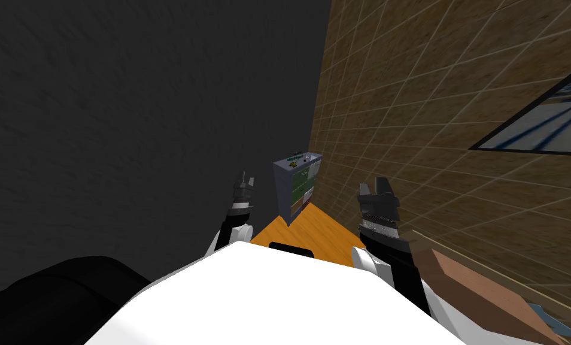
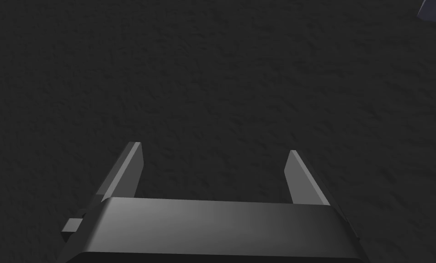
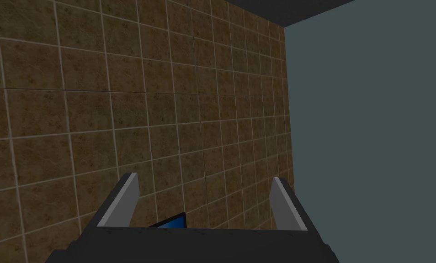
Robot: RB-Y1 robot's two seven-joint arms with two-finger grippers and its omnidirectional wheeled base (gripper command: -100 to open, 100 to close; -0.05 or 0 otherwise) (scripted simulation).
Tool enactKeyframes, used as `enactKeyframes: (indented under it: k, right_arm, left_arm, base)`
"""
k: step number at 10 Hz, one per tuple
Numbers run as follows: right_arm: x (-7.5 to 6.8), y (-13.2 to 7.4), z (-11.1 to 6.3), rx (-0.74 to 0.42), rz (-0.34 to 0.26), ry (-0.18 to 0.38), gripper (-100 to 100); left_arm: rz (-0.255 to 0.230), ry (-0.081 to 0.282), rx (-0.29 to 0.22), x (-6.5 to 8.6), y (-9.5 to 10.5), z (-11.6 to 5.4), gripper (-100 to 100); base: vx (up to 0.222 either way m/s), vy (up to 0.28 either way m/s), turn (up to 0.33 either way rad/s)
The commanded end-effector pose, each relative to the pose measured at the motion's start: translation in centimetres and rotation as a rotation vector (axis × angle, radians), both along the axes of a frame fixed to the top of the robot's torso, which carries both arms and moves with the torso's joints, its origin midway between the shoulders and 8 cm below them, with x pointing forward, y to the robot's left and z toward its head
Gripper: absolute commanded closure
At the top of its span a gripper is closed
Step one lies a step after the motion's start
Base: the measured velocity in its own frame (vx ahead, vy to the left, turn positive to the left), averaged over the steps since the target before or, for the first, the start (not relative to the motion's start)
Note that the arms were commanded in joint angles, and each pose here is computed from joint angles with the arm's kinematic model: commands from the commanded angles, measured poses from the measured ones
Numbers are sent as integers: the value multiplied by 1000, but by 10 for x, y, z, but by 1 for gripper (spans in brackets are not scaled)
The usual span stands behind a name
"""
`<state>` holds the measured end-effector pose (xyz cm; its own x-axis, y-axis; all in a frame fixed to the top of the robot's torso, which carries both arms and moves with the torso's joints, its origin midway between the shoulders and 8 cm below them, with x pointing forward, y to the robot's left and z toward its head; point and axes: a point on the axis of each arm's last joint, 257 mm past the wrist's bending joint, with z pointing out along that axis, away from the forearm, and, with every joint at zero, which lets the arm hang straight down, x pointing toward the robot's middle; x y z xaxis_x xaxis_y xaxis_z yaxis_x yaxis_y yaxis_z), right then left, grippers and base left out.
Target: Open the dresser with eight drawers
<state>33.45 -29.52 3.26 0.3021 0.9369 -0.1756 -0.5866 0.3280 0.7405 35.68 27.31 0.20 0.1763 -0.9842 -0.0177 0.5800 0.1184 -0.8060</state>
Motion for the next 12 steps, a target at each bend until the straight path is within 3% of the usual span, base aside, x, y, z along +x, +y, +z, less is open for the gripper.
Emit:
enactKeyframes:
  k: [1, 9, 10, 12]
  right_arm:
    - [0, 0, 0, 0, 0, 0, 0]
    - [0, 0, 0, 0, 0, 0, 0]
    - [2, 5, -1, -47, 5, 10, -100]
    - [5, 13, -5, -134, 3, 28, -100]
  left_arm:
    - [0, 0, 0, 0, 0, 0, 0]
    - [0, 0, 0, 0, 0, 0, 0]
    - [0, 0, 0, 0, 0, 0, 0]
    - [0, 0, 0, 0, 0, 0, 0]
  base:
    - [0, 0, 0]
    - [0, 0, 0]
    - [13, 0, 10]
    - [16, -6, 18]
